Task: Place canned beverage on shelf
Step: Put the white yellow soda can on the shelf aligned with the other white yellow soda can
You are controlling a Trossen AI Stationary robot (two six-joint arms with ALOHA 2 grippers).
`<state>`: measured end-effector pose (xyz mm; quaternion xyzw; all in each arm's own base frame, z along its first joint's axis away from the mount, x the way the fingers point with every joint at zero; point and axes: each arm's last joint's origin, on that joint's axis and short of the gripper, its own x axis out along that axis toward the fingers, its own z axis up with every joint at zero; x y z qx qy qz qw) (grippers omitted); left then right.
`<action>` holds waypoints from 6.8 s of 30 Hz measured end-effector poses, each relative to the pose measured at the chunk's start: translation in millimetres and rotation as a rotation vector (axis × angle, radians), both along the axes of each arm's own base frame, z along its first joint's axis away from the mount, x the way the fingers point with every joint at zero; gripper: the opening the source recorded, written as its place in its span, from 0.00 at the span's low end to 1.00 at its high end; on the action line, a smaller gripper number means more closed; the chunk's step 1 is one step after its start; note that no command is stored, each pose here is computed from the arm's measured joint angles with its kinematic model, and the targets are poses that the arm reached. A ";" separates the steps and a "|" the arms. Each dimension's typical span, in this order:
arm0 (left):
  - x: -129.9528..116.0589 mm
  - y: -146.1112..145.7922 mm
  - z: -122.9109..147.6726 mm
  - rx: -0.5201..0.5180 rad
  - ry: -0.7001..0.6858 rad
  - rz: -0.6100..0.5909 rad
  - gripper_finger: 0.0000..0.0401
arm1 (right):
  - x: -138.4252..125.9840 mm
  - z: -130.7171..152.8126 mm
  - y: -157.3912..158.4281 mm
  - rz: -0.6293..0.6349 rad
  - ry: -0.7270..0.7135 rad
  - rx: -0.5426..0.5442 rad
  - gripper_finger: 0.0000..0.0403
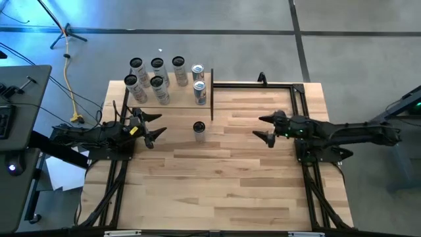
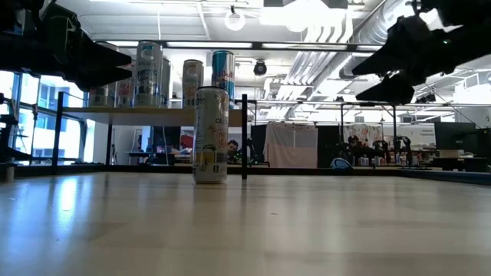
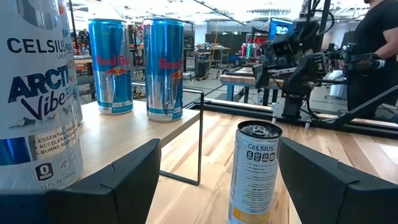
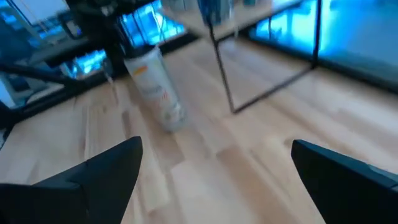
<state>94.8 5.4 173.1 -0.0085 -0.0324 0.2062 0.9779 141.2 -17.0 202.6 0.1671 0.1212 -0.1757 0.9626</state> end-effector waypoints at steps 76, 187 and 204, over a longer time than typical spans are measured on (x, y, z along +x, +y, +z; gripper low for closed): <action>77.3 -35.0 72.6 -0.359 -0.004 -0.083 0.72 | -28.2 -58.7 1.9 0.042 0.021 -0.154 0.99; 269.2 50.1 106.4 -0.720 1.230 0.064 0.48 | -28.2 -58.7 1.9 0.040 0.019 -0.149 0.99; 271.7 29.3 106.7 -0.266 1.396 -0.366 0.49 | -28.2 -58.7 1.9 0.040 0.019 -0.149 0.99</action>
